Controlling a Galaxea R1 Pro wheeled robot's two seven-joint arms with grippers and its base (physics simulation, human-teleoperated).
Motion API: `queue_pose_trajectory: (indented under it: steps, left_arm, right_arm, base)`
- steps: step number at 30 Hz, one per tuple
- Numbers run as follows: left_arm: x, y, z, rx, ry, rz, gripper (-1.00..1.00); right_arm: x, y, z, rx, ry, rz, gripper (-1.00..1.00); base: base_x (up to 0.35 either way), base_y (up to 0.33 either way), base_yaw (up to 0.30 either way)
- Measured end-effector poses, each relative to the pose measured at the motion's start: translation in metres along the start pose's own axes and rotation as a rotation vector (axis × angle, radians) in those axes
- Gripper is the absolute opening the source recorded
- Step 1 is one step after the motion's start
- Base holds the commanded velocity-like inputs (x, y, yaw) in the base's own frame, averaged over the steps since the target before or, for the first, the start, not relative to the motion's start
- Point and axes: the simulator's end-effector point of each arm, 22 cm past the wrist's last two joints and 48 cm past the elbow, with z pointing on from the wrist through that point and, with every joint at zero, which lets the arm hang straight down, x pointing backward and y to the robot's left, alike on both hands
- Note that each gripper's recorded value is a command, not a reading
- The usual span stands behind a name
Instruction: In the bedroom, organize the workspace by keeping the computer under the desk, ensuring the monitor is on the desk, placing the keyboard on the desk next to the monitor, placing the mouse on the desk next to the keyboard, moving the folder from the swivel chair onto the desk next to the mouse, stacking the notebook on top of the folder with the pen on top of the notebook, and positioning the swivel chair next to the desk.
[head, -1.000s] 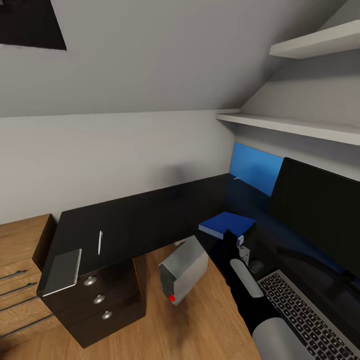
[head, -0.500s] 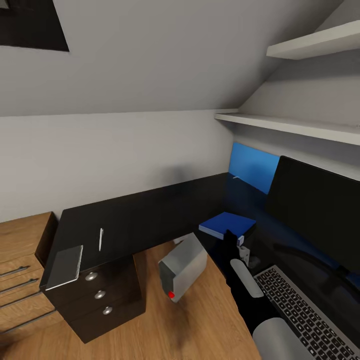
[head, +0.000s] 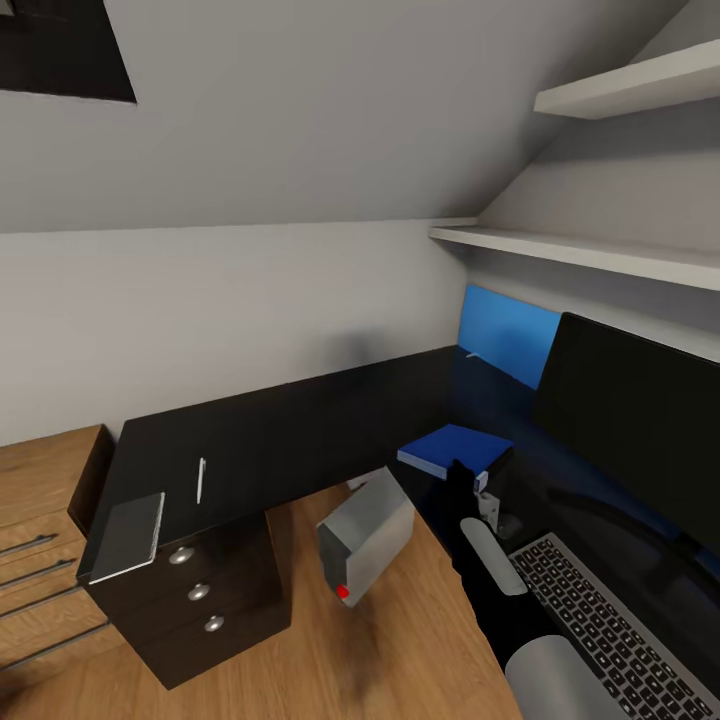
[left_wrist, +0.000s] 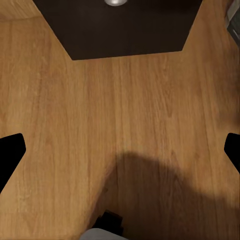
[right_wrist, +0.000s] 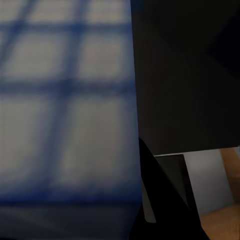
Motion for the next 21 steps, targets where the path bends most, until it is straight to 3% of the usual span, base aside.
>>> queue_pose_trajectory:
  steps: [5, 10, 21]
  left_arm:
    - [0.000, 0.000, 0.000, 0.000, 0.000, 0.000, 1.00]
    - [-0.001, 0.000, 0.000, -0.001, 0.000, -0.002, 1.00]
    - [-0.010, -0.003, 0.001, 0.006, -0.018, -0.014, 1.00]
  right_arm:
    - [-0.001, -0.002, 0.001, 0.004, -0.002, -0.001, -1.00]
    - [-0.004, -0.027, 0.002, 0.049, -0.015, -0.030, -1.00]
    - [-0.005, -0.030, 0.003, 0.053, -0.017, -0.037, -1.00]
  base:
    - [0.039, 0.000, 0.000]
    - [0.003, 0.000, 0.000]
    - [0.000, 0.000, 0.000]
